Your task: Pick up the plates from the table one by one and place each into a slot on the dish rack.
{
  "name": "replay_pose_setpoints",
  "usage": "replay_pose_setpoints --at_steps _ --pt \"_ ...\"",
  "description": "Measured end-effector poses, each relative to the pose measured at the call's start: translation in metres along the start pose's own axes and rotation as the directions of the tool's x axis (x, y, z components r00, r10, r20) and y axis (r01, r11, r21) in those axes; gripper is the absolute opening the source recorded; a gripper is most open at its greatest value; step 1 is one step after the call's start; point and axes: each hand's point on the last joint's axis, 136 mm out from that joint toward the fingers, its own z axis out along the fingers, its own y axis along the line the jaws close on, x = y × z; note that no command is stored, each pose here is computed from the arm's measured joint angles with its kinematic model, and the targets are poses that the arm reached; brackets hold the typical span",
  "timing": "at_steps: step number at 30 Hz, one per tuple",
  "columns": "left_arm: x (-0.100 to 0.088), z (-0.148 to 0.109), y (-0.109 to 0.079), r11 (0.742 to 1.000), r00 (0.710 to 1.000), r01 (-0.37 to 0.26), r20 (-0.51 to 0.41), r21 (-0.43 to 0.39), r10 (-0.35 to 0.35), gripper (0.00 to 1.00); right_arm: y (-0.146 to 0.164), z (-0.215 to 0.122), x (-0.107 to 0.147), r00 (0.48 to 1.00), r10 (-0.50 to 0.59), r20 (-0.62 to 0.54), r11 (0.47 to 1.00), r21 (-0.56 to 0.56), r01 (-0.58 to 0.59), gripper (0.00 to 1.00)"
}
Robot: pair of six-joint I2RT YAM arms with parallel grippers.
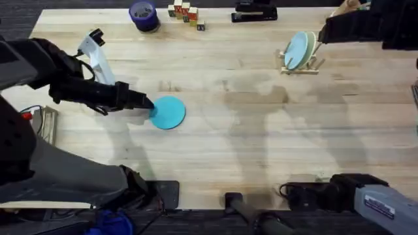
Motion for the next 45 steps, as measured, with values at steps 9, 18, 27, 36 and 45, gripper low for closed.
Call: replay_pose_setpoints --at_steps 9,18,27,36,45 --pt "0.007 0.011 0.011 0.994 0.994 0.102 -0.034 0.03 -0.101 0.04 0.0 0.0 -0.003 1.0 -0.002 0.01 1.0 0.0 0.002 0.995" --pt "0.008 0.018 0.01 0.977 0.98 0.199 -0.047 0.073 -0.195 0.04 0.0 0.0 -0.004 1.0 -0.003 0.015 1.0 0.0 0.003 0.995" --pt "0.013 0.027 0.007 0.936 0.947 0.32 -0.092 0.144 -0.309 0.04 0.0 0.0 -0.004 1.0 -0.003 0.015 1.0 0.0 0.003 0.995" --pt "0.013 0.027 0.007 0.934 0.944 0.327 -0.093 0.144 -0.317 0.04 0.0 0.0 -0.004 1.0 -0.003 0.015 1.0 0.0 0.003 0.995" --pt "0.013 0.028 0.007 0.933 0.943 0.331 -0.093 0.143 -0.32 0.039 0.019 0.0 -0.007 1.0 0.002 0.026 0.993 -0.114 0.001 0.995"
